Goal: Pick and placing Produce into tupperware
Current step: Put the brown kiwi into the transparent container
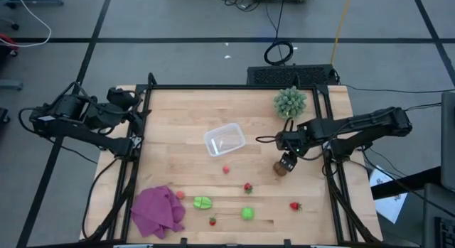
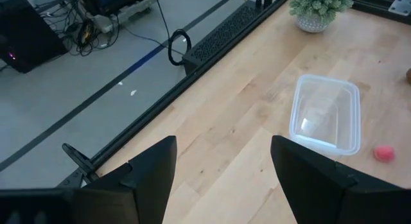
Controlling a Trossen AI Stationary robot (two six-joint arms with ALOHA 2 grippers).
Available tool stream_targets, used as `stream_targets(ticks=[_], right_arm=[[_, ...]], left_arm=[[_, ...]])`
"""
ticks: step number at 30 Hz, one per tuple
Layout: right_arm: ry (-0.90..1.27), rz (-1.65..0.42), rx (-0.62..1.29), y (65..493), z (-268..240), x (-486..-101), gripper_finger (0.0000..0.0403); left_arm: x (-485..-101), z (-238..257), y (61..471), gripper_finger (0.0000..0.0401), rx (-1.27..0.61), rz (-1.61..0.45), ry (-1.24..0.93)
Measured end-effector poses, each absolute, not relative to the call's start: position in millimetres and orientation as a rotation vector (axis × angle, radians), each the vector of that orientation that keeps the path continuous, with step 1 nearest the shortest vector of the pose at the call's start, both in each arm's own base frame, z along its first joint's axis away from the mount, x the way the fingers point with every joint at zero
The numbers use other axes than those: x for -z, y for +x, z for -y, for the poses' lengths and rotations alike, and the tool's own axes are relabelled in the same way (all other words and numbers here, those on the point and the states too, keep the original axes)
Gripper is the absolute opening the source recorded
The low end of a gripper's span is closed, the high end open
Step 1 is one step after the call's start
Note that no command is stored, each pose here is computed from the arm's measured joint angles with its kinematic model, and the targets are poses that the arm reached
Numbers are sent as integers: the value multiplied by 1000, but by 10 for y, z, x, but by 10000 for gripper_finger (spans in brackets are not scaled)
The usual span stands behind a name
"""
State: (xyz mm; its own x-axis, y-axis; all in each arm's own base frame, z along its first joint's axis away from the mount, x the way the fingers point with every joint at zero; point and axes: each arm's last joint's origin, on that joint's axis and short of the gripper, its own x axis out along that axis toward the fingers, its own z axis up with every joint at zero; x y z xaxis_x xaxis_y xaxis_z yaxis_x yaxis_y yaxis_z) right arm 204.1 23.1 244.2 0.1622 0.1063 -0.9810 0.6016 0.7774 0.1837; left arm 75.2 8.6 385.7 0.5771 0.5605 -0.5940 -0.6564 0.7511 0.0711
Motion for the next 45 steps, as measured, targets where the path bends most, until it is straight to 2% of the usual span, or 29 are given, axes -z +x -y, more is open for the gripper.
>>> stream_targets(ticks=[20, 36, 45], right_arm=[[716, -1277, 362, 2151, -248, -2455, 173], [792, -1325, 425, 2103, -250, -2442, 232], [881, -1295, 389, 2130, -292, -2250, 240]], left_arm=[[-3856, -86, 751, 257, -715, -637, -163], [-3853, -86, 747, 257, -715, -642, -161], [-3853, -86, 747, 257, -714, -642, -162]])
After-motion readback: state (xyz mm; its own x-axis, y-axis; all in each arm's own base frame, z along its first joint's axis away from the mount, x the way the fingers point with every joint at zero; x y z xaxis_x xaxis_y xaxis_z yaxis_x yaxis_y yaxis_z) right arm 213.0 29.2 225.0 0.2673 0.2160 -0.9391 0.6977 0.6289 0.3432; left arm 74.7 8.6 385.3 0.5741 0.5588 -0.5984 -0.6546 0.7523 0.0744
